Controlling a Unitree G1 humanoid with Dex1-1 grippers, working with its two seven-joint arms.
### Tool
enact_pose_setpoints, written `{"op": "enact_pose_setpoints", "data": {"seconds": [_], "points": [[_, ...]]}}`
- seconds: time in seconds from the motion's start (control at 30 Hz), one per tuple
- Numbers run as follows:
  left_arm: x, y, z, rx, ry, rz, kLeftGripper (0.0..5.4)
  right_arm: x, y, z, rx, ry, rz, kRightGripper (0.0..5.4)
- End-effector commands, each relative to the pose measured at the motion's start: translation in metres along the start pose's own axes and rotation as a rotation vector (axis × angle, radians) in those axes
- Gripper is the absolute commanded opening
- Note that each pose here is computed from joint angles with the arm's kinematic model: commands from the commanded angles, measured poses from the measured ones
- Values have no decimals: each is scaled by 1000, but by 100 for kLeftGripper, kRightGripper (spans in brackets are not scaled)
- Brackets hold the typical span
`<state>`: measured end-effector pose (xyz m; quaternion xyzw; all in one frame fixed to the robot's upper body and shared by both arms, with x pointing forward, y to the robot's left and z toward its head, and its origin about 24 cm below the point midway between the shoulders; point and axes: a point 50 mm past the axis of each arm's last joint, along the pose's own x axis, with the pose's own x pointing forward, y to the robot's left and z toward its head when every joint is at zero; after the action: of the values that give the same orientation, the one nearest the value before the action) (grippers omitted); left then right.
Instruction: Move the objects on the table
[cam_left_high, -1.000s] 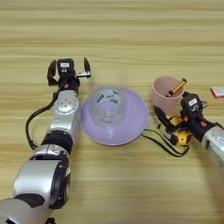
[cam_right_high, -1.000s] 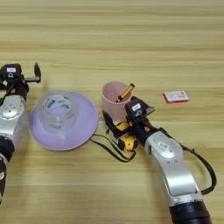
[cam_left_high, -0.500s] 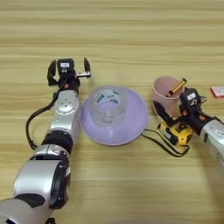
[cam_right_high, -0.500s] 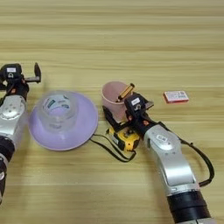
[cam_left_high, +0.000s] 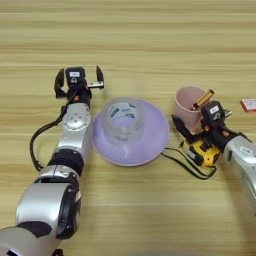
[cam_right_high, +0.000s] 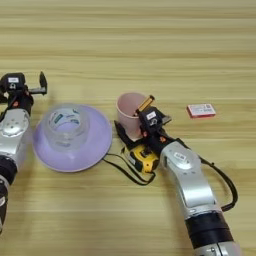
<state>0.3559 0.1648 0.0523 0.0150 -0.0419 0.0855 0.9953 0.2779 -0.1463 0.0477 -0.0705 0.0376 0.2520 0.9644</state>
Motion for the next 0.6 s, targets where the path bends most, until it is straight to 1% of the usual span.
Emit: {"op": "enact_pose_setpoints", "data": {"seconds": [0.03,0.17,0.27,0.5,0.6], "points": [[-2,-2,-2,1,9,-1,540,3,1,0,-4,-4,15,517],[-2,-2,-2,1,10,-1,540,3,2,-1,3,-8,19,482],[-2,-2,-2,1,10,-1,540,3,1,-1,8,-13,11,444],[-2,-3,-2,0,9,-1,540,2,-4,0,15,-21,-13,434],[-2,-3,-2,0,9,-1,540,-2,-10,2,13,-27,-42,433]]}}
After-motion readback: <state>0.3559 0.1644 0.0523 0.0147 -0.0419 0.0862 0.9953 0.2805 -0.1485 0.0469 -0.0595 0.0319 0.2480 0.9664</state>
